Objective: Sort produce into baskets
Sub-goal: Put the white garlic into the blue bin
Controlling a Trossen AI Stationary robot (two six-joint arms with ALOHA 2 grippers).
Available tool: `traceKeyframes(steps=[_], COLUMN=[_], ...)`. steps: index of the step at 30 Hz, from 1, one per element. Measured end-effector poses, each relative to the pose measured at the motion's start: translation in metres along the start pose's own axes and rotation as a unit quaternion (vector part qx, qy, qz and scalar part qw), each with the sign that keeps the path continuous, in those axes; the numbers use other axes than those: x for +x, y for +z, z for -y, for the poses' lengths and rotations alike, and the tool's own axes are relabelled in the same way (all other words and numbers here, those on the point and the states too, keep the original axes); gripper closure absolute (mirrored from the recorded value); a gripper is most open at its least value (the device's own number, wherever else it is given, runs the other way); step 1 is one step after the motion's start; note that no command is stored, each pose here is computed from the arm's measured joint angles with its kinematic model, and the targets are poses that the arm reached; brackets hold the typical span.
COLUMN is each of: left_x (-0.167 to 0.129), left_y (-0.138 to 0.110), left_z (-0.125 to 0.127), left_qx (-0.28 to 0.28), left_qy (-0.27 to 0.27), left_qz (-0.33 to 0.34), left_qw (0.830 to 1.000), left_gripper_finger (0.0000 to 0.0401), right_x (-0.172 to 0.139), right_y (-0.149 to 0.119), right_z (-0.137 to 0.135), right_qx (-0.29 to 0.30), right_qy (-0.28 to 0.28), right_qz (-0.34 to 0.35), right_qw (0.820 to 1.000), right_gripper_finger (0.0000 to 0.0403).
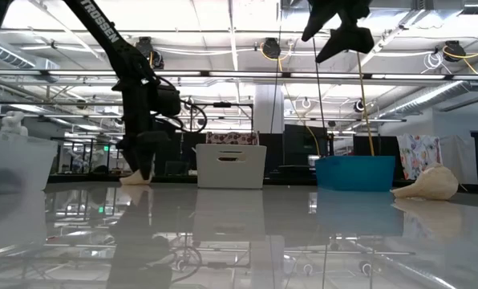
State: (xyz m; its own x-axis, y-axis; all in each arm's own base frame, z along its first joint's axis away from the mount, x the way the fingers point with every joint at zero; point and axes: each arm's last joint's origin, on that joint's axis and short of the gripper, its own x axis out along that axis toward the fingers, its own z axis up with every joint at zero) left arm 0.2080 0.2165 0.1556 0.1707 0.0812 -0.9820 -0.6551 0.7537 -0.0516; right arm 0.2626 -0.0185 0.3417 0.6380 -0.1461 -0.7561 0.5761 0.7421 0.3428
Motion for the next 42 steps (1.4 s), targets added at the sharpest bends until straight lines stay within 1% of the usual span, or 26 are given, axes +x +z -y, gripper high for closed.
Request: traceKeyframes(steps=[2,4,6,8,10,13,16,20,23,24,25,29,32,34,36,38,42], left_x=[0.000,-0.003,-0.008,-0.016,-0.027,-0.047,-0.067,-0.083,-0.083,-0.080,-0.074,-0.058,-0.052,-0.050,-0.050,-0.047,-0.023], left_y=[-0.001,-0.002,-0.002,-0.001,0.002,0.005,0.009,0.014,0.023,0.027,0.031,0.059,0.086,0.105,0.124,0.143,0.173], left_z=[0.001,0.002,0.007,0.016,0.029,0.053,0.088,0.136,0.168,0.177,0.184,0.212,0.232,0.243,0.252,0.259,0.267], left_qx=[-0.001,-0.017,-0.022,-0.021,-0.017,-0.013,0.010,0.050,0.073,0.079,0.084,0.097,0.117,0.138,0.158,0.169,0.178], left_qy=[-0.001,-0.003,-0.016,-0.041,-0.069,-0.111,-0.165,-0.232,-0.254,-0.258,-0.260,-0.268,-0.290,-0.287,-0.278,-0.265,-0.250], left_qz=[-0.006,-0.007,0.002,0.023,0.059,0.118,0.187,0.279,0.342,0.349,0.345,0.340,0.343,0.354,0.377,0.394,0.396], left_qw=[1.000,1.000,1.000,0.999,0.996,0.987,0.968,0.931,0.902,0.897,0.898,0.896,0.886,0.879,0.869,0.864,0.865], left_gripper_finger=[0.0230,0.0239,0.0244,0.0245,0.0246,0.0246,0.0247,0.0247,0.0247,0.0247,0.0247,0.0247,0.0248,0.0248,0.0248,0.0248,0.0248], right_x=[0.000,-0.001,-0.001,-0.002,-0.003,-0.004,-0.005,-0.007,-0.008,-0.008,-0.008,-0.009,-0.011,-0.012,-0.014,-0.016,-0.022], right_y=[-0.002,-0.004,-0.008,-0.011,-0.014,-0.018,-0.023,-0.028,-0.031,-0.032,-0.032,-0.035,-0.040,-0.045,-0.052,-0.060,-0.077], right_z=[-0.002,-0.005,-0.009,-0.013,-0.017,-0.021,-0.026,-0.031,-0.034,-0.035,-0.035,-0.039,-0.042,-0.045,-0.048,-0.051,-0.055], right_qx=[0.003,0.004,0.003,-0.003,-0.006,-0.004,-0.005,-0.006,-0.008,-0.007,-0.005,-0.001,0.000,0.003,0.004,0.008,0.018], right_qy=[0.003,0.008,0.013,0.018,0.023,0.029,0.025,0.011,0.013,0.014,0.015,0.022,0.025,0.029,0.029,0.025,0.006], right_qz=[-0.002,-0.005,-0.008,-0.012,-0.015,-0.020,-0.015,0.003,0.003,0.003,0.003,0.002,-0.007,-0.016,-0.029,-0.043,-0.067], right_qw=[1.000,1.000,1.000,1.000,1.000,0.999,1.000,1.000,1.000,1.000,1.000,1.000,1.000,0.999,0.999,0.999,0.998], right_gripper_finger=[0.0145,0.0145,0.0145,0.0145,0.0145,0.0145,0.0145,0.0145,0.0145,0.0145,0.0145,0.0145,0.0145,0.0145,0.0145,0.0145,0.0145])
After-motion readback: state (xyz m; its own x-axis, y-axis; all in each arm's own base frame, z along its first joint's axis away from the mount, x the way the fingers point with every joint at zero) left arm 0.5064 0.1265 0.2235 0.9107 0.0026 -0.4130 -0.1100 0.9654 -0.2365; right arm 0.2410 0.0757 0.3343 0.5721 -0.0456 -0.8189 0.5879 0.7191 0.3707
